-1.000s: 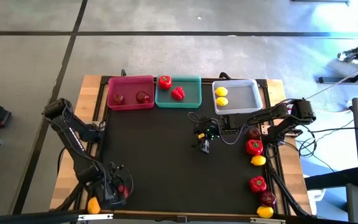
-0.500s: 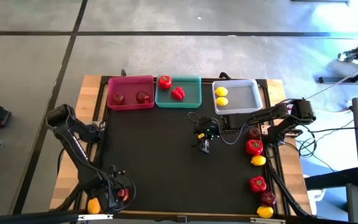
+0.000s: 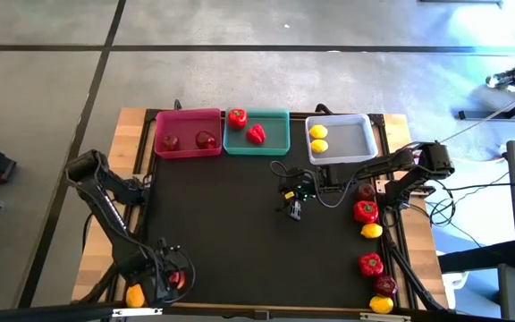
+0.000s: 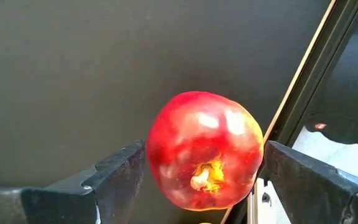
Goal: Sort produce into baskets
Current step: Put the apple into the pink bin
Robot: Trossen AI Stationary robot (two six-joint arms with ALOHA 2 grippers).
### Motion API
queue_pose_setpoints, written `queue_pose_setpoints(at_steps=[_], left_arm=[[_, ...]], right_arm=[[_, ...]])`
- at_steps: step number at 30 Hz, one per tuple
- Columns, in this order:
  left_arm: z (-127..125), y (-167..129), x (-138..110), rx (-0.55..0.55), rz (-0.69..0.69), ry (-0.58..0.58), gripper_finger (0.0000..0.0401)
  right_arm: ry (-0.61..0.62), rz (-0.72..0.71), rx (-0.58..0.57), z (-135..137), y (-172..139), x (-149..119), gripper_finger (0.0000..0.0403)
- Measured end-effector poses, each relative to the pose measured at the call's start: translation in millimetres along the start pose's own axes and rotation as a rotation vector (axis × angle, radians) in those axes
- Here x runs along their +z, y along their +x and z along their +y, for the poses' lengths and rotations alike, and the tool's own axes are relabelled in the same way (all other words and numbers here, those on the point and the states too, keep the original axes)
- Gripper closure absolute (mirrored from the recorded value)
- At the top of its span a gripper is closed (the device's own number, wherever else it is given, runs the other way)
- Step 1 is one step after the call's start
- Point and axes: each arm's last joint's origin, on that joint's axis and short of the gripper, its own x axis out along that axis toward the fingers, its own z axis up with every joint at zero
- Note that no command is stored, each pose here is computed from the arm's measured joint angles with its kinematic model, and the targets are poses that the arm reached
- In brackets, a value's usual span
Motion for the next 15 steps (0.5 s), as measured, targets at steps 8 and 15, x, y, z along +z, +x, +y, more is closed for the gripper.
queue_pose_setpoints(at_steps=[8,15], left_arm=[[1.0,0.9,-0.3,0.016,0.004,-0.020,0.0057],[-3.3,3.2,-0.3,-0.019,0.022,-0.032,0.0004]], right_arm=[[-0.001,-0.004,-0.018,-0.4,0.0,0.1,0.0143],[-0.001,-0.010,-0.018,-0.3,0.0,0.6,0.0143]])
